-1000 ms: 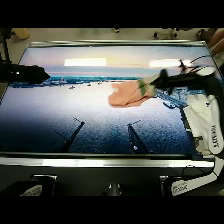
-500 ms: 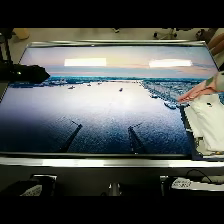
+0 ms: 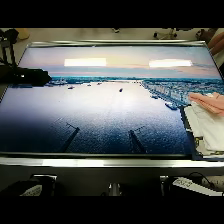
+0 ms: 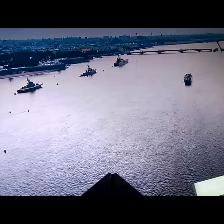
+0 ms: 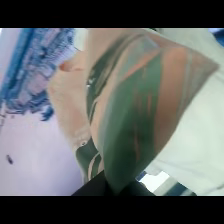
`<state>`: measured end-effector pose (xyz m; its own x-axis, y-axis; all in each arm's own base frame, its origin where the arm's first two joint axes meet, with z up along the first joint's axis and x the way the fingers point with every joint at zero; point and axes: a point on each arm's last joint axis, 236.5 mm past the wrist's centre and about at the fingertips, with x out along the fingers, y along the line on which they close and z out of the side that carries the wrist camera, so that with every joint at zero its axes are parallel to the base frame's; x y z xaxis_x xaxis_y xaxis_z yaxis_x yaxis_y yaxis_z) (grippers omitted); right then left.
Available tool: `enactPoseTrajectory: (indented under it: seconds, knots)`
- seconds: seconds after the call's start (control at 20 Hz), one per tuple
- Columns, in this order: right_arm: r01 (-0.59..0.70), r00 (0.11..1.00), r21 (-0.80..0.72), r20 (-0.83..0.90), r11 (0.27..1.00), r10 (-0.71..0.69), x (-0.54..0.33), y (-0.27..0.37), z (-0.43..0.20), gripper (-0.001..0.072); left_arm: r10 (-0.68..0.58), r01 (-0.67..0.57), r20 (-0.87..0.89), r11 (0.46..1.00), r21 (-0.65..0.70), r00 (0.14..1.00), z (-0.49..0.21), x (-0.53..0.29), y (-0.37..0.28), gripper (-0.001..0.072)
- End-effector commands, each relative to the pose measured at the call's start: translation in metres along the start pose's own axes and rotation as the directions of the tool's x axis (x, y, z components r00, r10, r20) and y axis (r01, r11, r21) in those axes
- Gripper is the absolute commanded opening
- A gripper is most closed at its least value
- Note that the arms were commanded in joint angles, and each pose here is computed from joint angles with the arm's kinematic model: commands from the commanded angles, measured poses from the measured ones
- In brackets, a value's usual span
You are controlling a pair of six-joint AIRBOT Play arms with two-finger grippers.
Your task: Fold the shirts.
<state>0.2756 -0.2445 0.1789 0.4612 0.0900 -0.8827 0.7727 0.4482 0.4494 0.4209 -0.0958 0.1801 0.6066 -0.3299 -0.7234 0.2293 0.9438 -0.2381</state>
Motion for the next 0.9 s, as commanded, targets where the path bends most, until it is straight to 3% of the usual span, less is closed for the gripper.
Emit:
enactPoseTrajectory:
  seconds: [0.0, 0.15, 0.2, 0.3, 0.4, 0.55, 0.65, 0.75, 0.8, 0.85]
  knots:
    - [0.215, 0.966, 0.055, -0.156, 0.975, -0.204, 0.023, -0.067, -0.044, 0.0018, -0.005, 0.005, 0.005, 1.0, 0.003, 1.0, 0.001, 0.001, -0.002, 0.0022]
    - [0.242, 0.934, 0.079, -0.291, 0.967, -0.209, 0.063, -0.092, -0.08, 0.002, -0.017, 0.017, 0.0, 1.0, 0.016, 1.0, 0.0, 0.003, -0.01, 0.0022]
    - [0.268, 0.919, 0.067, -0.316, 0.961, -0.234, 0.072, -0.104, -0.087, 0.0063, -0.023, 0.023, -0.003, 0.999, 0.023, 1.0, -0.001, 0.003, -0.014, 0.0022]
    - [0.286, 0.918, -0.023, -0.28, 0.958, -0.281, 0.079, -0.119, -0.079, 0.0716, -0.03, 0.03, -0.007, 0.999, 0.031, 1.0, -0.002, 0.004, -0.019, 0.0022]
    - [0.279, 0.948, -0.079, -0.139, 0.957, -0.287, 0.065, -0.11, -0.044, 0.0701, -0.032, 0.032, -0.013, 0.999, 0.033, 0.999, -0.004, 0.004, -0.02, 0.0022]
    - [0.083, 0.972, -0.252, 0.232, 0.964, -0.023, 0.019, -0.005, 0.037, 0.0697, 0.034, -0.036, 0.028, 0.996, 0.084, 0.999, 0.011, 0.004, -0.008, 0.002]
    - [0.064, 0.926, -0.454, 0.359, 0.889, 0.117, 0.0, 0.085, 0.047, 0.0694, 0.242, -0.242, 0.015, 0.96, 0.139, 0.97, 0.025, 0.009, 0.03, 0.0019]
    - [0.051, 0.928, -0.63, 0.318, 0.775, 0.197, 0.02, 0.167, 0.004, 0.0693, 0.451, -0.437, -0.047, 0.883, 0.173, 0.891, 0.027, 0.018, 0.069, 0.0022]
    - [0.066, 0.947, -0.688, 0.271, 0.723, 0.171, 0.042, 0.19, -0.026, 0.0693, 0.469, -0.449, -0.096, 0.876, 0.176, 0.878, 0.018, 0.029, 0.073, 0.0086]
    - [0.098, 0.972, -0.737, 0.217, 0.669, 0.096, 0.071, 0.202, -0.06, 0.0685, 0.456, -0.435, -0.182, 0.889, 0.146, 0.871, -0.002, 0.044, 0.072, 0.0374]
